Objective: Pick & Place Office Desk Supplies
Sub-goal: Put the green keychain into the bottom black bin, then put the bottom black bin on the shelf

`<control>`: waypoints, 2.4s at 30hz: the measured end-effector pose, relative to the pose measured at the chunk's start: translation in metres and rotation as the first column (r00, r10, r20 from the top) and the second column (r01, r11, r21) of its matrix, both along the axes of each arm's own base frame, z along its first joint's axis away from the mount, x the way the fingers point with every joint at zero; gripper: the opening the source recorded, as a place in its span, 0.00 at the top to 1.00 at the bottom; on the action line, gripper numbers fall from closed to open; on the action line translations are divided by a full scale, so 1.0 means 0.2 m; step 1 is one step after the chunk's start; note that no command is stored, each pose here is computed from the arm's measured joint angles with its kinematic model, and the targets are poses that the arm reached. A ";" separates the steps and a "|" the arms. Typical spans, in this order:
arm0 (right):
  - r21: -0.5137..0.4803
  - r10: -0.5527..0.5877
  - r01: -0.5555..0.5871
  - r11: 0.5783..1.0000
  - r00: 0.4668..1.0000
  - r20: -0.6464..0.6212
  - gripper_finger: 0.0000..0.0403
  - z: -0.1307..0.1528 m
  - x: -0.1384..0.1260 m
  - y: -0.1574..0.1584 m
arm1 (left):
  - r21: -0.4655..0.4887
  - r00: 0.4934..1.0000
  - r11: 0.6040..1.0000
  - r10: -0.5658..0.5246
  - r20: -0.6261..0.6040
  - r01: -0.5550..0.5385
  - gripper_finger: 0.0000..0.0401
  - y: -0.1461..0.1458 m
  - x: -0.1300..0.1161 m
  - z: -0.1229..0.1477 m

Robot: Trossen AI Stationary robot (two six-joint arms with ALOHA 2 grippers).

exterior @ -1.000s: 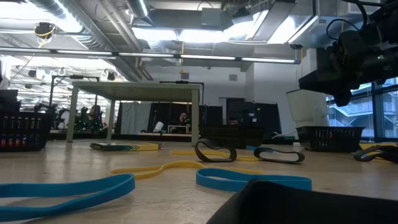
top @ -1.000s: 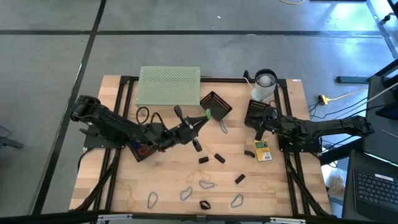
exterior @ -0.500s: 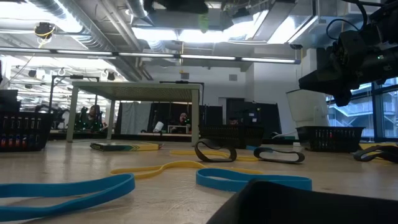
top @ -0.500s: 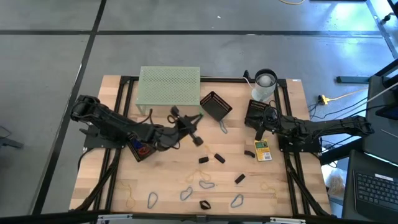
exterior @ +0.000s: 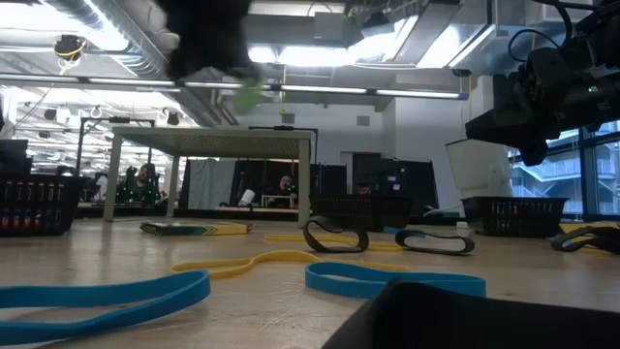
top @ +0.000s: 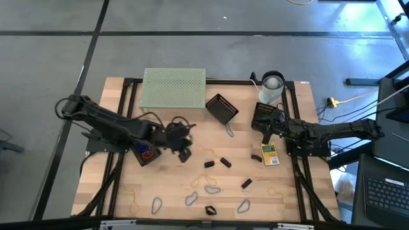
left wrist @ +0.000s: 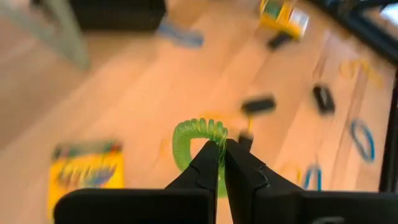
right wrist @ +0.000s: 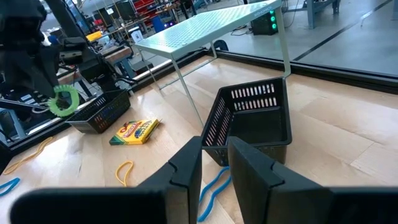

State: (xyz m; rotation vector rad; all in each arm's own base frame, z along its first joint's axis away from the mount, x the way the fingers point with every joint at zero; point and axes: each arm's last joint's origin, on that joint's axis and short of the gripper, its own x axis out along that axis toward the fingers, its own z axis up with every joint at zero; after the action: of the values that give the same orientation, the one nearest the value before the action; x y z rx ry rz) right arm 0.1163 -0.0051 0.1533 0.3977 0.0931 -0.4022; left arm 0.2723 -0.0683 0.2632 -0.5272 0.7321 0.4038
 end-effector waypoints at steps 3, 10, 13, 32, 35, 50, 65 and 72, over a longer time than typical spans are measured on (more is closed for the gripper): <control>0.000 0.000 0.000 1.000 1.000 0.000 0.80 0.00 0.00 0.00 | -0.001 0.995 1.000 -0.016 -0.098 0.016 0.98 -0.04 -0.11 0.01; 0.000 0.000 0.000 1.000 1.000 0.000 0.80 0.00 0.00 0.00 | -0.019 0.909 0.989 0.129 -0.396 -0.149 0.98 -0.09 -0.36 -0.02; 0.000 0.000 0.000 1.000 1.000 0.000 0.80 0.00 0.00 0.00 | 0.007 0.845 0.979 0.179 -0.503 -0.203 0.97 -0.09 -0.43 -0.05; 0.004 0.000 0.000 1.000 1.000 0.001 0.80 0.00 0.00 0.00 | -0.010 0.743 0.976 0.159 -0.650 -0.218 0.63 -0.03 -0.48 -0.15; 0.004 0.000 0.000 1.000 1.000 0.001 0.80 0.00 0.00 0.00 | -0.100 0.823 0.991 0.020 -0.568 -0.093 0.61 -0.07 -0.41 -0.15; 0.004 0.000 0.000 1.000 1.000 0.001 0.80 0.00 0.00 0.00 | -0.064 0.860 0.997 -0.005 -0.511 -0.032 0.59 -0.11 -0.39 -0.16; 0.003 0.003 -0.003 1.000 1.000 0.001 0.80 0.00 0.00 0.00 | -0.018 0.723 0.999 -0.042 -0.690 0.041 0.57 -0.18 -0.31 -0.37; 0.001 0.003 -0.003 1.000 1.000 0.000 0.80 0.00 0.00 0.00 | -0.035 0.670 0.999 -0.042 -0.741 0.023 0.60 -0.18 -0.28 -0.43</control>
State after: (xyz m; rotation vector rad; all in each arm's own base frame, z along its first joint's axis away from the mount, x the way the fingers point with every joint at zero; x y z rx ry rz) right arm 0.1163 -0.0050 0.1533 0.3980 0.0941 -0.3993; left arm 0.2164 -0.1033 0.1766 -0.3530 1.5480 0.5879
